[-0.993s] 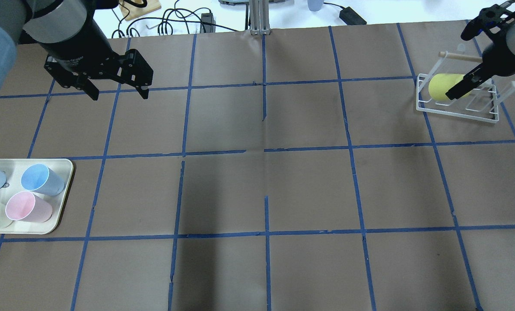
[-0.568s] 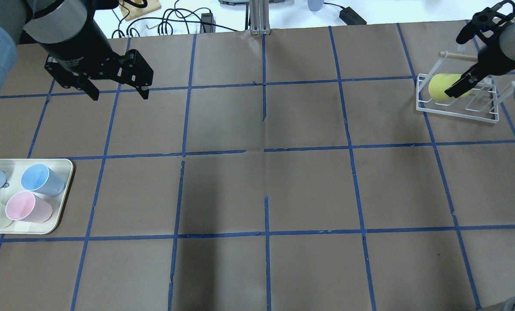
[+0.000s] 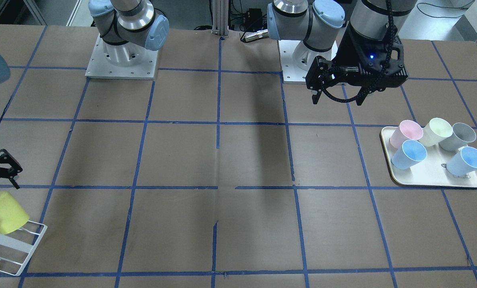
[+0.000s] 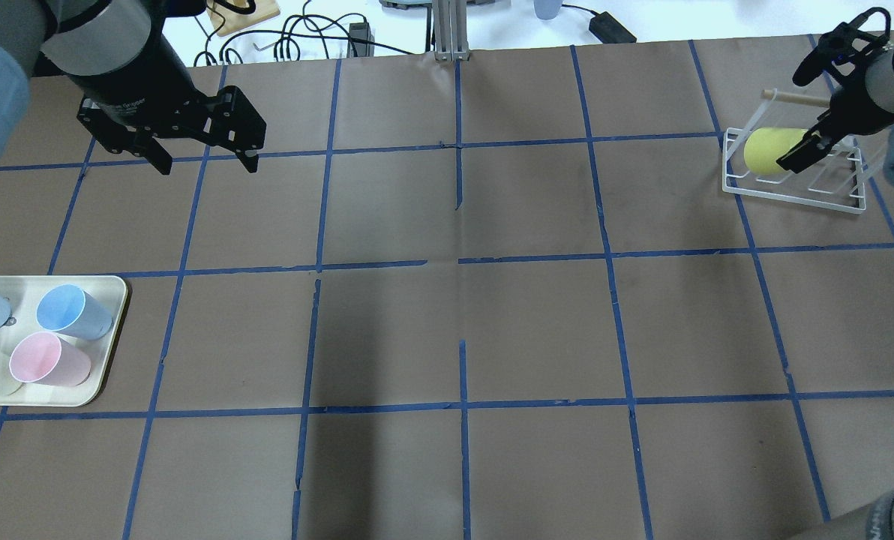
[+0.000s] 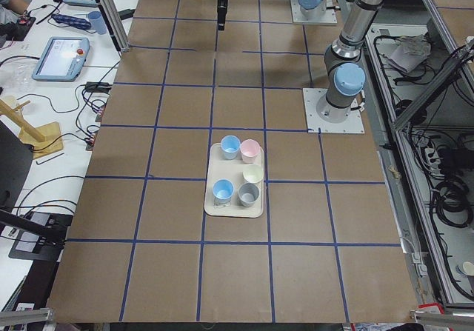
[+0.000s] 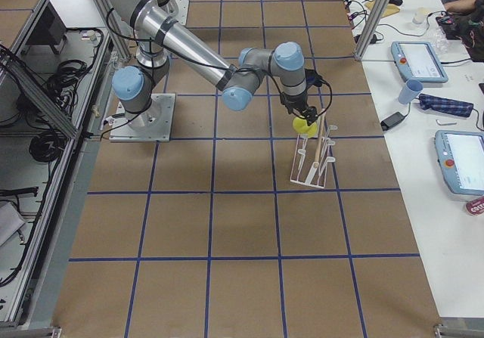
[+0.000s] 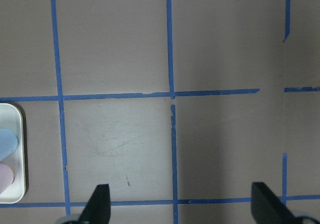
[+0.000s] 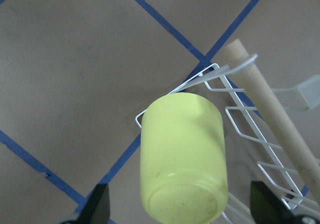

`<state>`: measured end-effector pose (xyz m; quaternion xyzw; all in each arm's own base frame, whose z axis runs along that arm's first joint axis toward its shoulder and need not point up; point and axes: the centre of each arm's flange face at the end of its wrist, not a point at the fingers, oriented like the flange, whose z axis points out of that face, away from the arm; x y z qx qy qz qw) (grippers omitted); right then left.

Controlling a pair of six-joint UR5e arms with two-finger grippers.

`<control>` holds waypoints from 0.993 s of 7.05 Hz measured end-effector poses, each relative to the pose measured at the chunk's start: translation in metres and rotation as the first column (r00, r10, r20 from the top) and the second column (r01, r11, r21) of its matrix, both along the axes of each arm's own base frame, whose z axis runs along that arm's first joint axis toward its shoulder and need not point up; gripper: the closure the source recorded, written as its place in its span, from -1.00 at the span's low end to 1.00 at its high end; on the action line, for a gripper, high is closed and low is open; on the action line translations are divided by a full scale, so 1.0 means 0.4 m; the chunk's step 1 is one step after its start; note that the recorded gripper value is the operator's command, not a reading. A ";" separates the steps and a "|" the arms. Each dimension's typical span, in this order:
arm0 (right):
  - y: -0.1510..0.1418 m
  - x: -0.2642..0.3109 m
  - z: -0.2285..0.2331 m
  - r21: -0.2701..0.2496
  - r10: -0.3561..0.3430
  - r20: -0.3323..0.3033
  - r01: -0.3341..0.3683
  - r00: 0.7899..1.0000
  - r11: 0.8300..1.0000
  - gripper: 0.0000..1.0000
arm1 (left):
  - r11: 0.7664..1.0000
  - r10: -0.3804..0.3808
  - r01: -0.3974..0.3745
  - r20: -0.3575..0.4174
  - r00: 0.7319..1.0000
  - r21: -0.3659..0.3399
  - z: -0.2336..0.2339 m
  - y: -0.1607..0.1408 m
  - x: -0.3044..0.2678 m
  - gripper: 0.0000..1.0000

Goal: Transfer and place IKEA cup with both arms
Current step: 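Close the right gripper on the yellow cup's base in the rack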

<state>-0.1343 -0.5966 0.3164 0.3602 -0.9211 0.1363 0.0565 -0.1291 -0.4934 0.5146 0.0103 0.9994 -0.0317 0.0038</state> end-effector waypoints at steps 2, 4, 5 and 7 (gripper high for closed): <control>-0.001 -0.010 -0.019 0.012 -0.001 0.005 0.000 1.000 1.000 -1.00 | 1.000 0.000 0.000 0.000 1.000 0.000 0.000 0.000 0.000 -1.00; -0.007 -0.012 -0.031 0.020 0.001 0.009 -0.001 1.000 1.000 -0.91 | 1.000 0.000 0.000 -0.001 1.000 -0.001 0.001 0.000 0.000 -1.00; -0.009 -0.013 -0.040 0.025 0.002 0.011 -0.002 1.000 1.000 -0.83 | 1.000 0.000 0.000 -0.001 1.000 -0.001 0.001 0.000 0.000 -1.00; -0.011 -0.014 -0.044 0.028 0.002 0.011 -0.003 1.000 1.000 -0.71 | 1.000 0.000 0.000 -0.001 1.000 -0.001 0.002 0.000 0.000 -1.00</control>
